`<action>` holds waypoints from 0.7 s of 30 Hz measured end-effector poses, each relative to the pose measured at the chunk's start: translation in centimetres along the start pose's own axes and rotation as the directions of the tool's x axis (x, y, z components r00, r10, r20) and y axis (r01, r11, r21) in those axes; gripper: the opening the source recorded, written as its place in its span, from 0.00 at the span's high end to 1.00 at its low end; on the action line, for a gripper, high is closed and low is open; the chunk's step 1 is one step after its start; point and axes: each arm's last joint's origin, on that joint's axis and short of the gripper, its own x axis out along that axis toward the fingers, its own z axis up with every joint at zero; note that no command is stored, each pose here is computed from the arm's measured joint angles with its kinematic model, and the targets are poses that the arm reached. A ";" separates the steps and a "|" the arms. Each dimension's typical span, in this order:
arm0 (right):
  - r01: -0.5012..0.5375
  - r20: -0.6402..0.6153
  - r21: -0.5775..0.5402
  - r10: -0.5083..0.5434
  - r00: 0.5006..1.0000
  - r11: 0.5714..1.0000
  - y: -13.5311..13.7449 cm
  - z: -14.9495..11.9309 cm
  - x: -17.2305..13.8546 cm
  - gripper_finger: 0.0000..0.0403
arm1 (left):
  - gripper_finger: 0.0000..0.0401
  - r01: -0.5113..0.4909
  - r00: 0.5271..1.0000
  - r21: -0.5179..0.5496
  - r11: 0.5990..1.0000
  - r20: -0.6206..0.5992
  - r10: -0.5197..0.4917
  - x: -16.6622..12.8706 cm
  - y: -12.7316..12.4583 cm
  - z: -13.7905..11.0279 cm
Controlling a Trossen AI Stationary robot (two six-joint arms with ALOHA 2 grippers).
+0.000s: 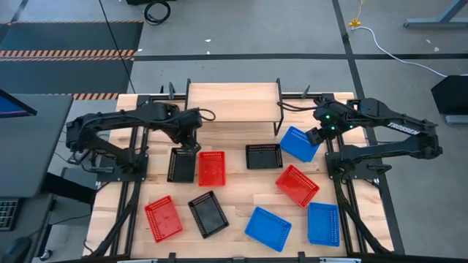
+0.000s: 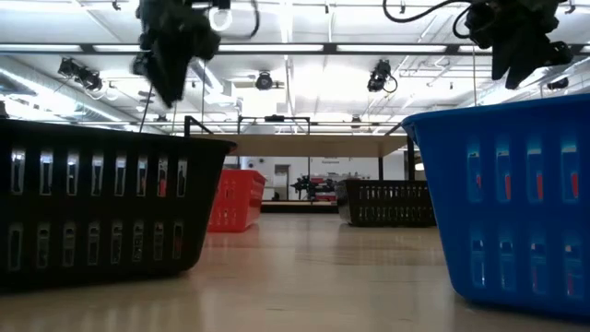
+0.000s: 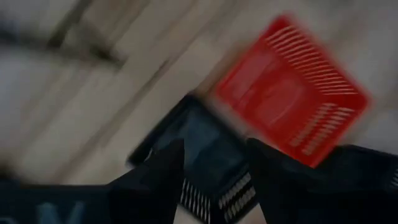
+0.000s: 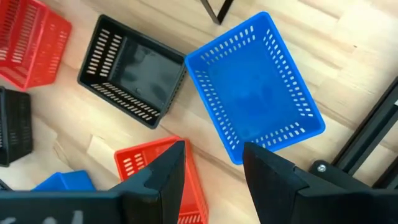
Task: Stack baskets on shelf by color
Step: Put the top left black bin on the shelf
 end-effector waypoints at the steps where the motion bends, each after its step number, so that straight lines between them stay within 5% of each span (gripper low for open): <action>1: -0.005 0.003 0.003 0.005 1.000 1.000 0.0 0.0 -0.1 0.59 | 0.54 -0.026 0.999 -0.054 0.998 -0.036 0.024 0.3 0.0 -0.1; 10: -0.018 0.014 -0.071 0.019 1.000 0.997 -0.2 -0.2 -0.4 0.59 | 0.50 -0.123 0.987 -0.239 0.963 -0.135 0.092 2.9 -1.4 -1.0; 21: -0.011 0.011 -0.278 0.015 1.000 0.960 -0.3 -0.2 -0.4 0.59 | 0.50 -0.123 0.954 -0.407 0.905 -0.299 -0.004 6.6 -3.3 -5.7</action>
